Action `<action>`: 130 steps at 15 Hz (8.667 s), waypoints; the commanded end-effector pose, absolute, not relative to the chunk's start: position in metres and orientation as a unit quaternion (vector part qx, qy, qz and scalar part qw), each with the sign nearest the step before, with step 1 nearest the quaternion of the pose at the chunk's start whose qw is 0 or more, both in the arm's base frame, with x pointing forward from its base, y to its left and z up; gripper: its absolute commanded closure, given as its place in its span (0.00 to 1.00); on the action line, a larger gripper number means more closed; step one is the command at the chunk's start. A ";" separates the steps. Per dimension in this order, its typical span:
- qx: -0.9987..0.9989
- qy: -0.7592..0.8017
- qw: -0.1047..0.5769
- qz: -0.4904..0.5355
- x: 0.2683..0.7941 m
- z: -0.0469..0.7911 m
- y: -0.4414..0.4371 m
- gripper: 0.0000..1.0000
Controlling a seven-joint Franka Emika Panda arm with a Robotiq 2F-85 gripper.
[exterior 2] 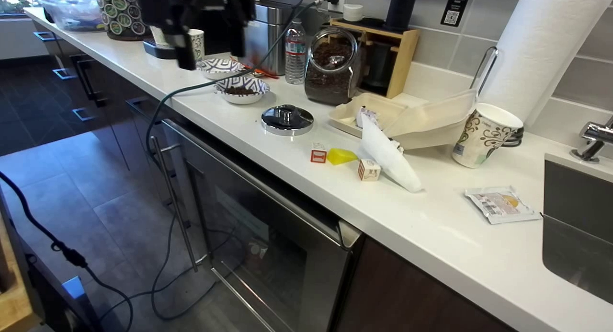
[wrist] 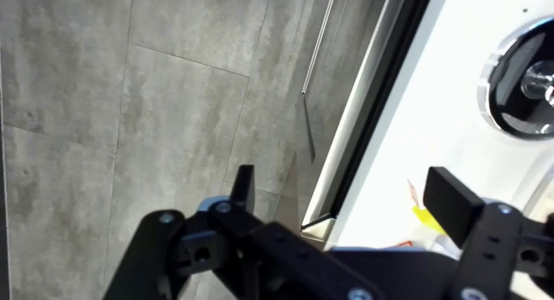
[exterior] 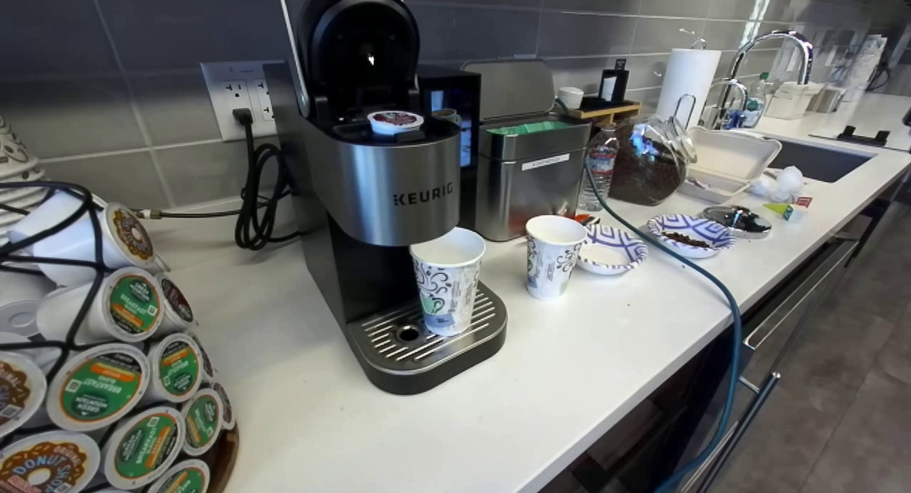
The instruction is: Put the cubes and the whistle into the paper takeaway box
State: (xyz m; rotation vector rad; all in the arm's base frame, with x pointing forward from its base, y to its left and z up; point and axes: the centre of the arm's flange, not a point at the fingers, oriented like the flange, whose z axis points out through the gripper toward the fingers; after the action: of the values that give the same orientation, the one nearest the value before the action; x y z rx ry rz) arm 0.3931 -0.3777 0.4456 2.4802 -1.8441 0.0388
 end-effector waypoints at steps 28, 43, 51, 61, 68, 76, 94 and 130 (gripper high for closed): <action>0.904 -0.420 -0.017 0.071 0.533 0.291 -0.399 0.00; 0.871 -0.487 0.053 0.036 0.535 0.277 -0.431 0.36; 0.873 -0.478 0.075 0.059 0.551 0.279 -0.434 0.91; 0.875 -0.414 0.106 0.227 0.584 0.391 -0.453 0.91; 0.887 -0.345 0.006 0.308 0.651 0.358 -0.459 0.91; 0.913 -0.311 -0.081 0.251 0.657 0.336 -0.463 0.19; 0.959 -0.170 -0.018 0.226 0.587 0.396 -0.446 0.00; 0.940 -0.316 0.039 0.121 0.541 0.250 -0.454 0.40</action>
State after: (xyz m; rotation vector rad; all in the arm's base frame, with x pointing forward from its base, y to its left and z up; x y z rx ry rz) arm 0.5432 -0.4608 0.2568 2.8933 -0.9265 0.3490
